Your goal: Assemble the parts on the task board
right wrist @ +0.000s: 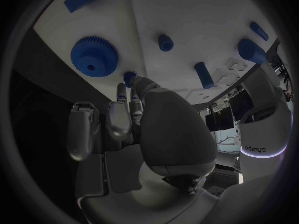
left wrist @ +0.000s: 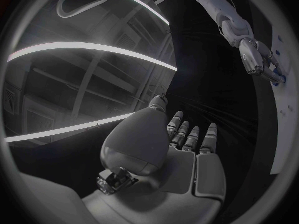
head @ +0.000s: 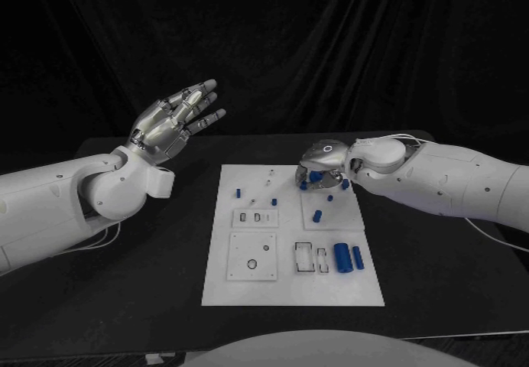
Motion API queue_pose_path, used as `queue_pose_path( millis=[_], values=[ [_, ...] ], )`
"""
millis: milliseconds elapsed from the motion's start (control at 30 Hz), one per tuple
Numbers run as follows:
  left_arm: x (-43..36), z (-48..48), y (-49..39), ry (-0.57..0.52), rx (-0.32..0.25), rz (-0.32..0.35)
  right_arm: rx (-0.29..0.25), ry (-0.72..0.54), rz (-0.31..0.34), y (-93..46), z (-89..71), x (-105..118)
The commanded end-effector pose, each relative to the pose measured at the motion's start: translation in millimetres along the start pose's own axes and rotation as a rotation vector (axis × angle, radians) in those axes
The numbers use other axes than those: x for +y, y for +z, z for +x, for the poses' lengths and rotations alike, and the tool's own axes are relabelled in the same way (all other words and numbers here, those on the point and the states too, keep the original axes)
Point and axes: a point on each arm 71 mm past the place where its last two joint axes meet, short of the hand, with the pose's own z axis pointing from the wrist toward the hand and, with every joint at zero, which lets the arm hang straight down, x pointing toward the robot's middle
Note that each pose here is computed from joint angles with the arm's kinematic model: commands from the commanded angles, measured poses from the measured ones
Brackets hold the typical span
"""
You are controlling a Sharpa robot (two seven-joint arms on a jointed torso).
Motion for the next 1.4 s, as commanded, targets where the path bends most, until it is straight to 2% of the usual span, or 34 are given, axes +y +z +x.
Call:
queue_pose_path(
  millis=[33, 833, 1400],
  values=[
    [-1.0, 1.8, 0.5, -0.013, 0.013, 0.023, 0.002, -0.006, 0.000, 0.5, 1.4, 0.4],
    [0.8, 1.8, 0.2, -0.018, 0.017, 0.011, 0.026, 0.004, 0.003, 2.5, 8.4, 1.2],
    [1.0, 0.4, -1.0, -0.017, 0.014, 0.004, -0.026, 0.015, -0.013, 0.4, 6.7, 3.2]
  ],
)
